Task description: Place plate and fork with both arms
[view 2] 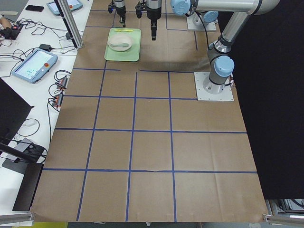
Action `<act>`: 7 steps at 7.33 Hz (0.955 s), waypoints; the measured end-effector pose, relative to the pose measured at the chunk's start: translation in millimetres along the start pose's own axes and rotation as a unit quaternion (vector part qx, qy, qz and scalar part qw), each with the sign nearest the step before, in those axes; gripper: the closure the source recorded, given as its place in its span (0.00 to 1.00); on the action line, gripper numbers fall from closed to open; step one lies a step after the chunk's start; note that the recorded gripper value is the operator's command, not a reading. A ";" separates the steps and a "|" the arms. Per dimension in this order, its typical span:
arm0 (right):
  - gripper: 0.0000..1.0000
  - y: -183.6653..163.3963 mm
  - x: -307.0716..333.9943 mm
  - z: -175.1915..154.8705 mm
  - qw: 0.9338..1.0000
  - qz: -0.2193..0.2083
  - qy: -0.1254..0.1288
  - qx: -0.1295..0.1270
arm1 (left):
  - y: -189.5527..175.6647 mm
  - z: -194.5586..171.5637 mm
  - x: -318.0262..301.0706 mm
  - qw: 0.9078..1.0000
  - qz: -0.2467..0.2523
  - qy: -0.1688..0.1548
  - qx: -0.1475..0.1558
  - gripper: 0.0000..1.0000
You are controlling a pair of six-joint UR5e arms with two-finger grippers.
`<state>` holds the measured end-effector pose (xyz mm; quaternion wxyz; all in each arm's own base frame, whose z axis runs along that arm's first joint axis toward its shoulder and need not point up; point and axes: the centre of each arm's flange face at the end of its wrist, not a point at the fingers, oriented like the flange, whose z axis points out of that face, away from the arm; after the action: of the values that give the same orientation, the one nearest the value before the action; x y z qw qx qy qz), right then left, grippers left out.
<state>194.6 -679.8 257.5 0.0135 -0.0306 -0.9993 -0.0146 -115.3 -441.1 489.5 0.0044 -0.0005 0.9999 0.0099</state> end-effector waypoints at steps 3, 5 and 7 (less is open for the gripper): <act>0.00 42.6 19.9 -86.3 0.999 -0.022 0.003 -0.024 | 0.2 -0.1 -0.4 1.000 0.000 0.000 0.000 0.00; 0.00 79.8 50.9 -149.0 0.999 -0.030 0.002 -0.040 | 0.4 0.3 -0.2 1.000 0.000 0.000 0.000 0.00; 0.00 122.2 71.8 -195.3 0.998 -0.034 0.002 -0.058 | 0.8 0.1 0.1 1.000 0.000 0.000 0.000 0.00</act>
<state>135.5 -559.4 458.1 0.0131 0.0023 -0.9972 -0.0732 -115.3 -440.3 489.4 0.0044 -0.0005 0.9999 0.0099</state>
